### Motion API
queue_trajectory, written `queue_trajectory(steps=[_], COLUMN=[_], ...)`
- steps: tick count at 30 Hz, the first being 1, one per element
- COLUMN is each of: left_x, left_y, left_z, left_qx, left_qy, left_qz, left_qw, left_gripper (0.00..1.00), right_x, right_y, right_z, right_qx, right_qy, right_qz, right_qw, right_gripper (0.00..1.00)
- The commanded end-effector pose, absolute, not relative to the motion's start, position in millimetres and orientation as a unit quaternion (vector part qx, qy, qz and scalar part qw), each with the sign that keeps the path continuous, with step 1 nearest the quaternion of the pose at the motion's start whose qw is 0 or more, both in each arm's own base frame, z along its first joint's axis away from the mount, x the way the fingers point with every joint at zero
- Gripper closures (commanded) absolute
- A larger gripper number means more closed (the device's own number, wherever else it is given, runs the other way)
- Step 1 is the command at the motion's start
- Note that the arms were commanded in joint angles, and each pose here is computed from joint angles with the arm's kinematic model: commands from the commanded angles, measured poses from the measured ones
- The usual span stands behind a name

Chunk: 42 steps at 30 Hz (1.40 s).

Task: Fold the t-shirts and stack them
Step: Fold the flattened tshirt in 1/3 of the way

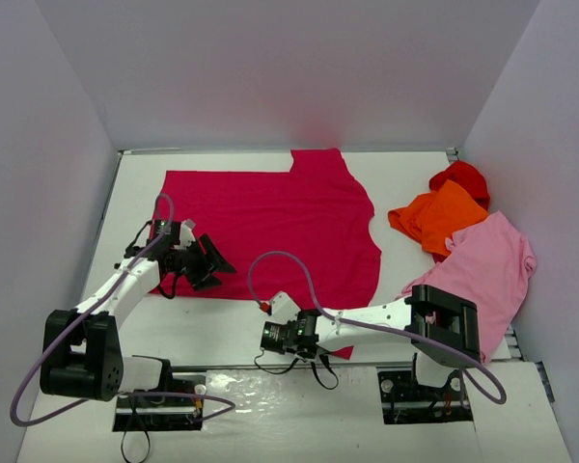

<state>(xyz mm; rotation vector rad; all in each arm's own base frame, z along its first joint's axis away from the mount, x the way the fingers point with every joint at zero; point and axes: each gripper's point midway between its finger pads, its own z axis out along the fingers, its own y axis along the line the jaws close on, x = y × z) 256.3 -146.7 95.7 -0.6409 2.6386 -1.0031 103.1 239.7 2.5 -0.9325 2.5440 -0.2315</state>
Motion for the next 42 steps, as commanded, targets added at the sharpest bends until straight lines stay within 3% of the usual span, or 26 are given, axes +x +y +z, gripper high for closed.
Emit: queue_trajectory(steps=[1, 4, 5, 7, 18, 42], left_x=[266, 265, 265, 265, 267, 262], left_y=[-152, -152, -151, -152, -152, -152], left_z=[112, 112, 111, 110, 108, 107], left_qx=[-0.204, -0.204, -0.204, -0.205, -0.206, -0.206], left_qy=[0.897, 0.898, 0.898, 0.898, 0.898, 0.896], left_qz=[-0.363, -0.361, -0.360, -0.361, -0.362, -0.365], left_qw=[0.147, 0.147, 0.147, 0.146, 0.143, 0.146], left_gripper=[0.48, 0.48, 0.48, 0.48, 0.48, 0.48], right_x=[90, 89, 89, 87, 90, 173], right_y=[177, 177, 177, 176, 183, 235], right_z=[-31, -32, -32, -32, -22, 84], right_qx=[-0.343, -0.347, -0.349, -0.353, -0.352, -0.303], right_qy=[0.908, 0.905, 0.904, 0.903, 0.902, 0.882], right_qz=[-0.194, -0.201, -0.201, -0.202, -0.194, -0.166], right_qw=[0.141, 0.139, 0.139, 0.137, 0.157, 0.322], right_gripper=[0.70, 0.72, 0.76, 1.00, 1.00, 1.00])
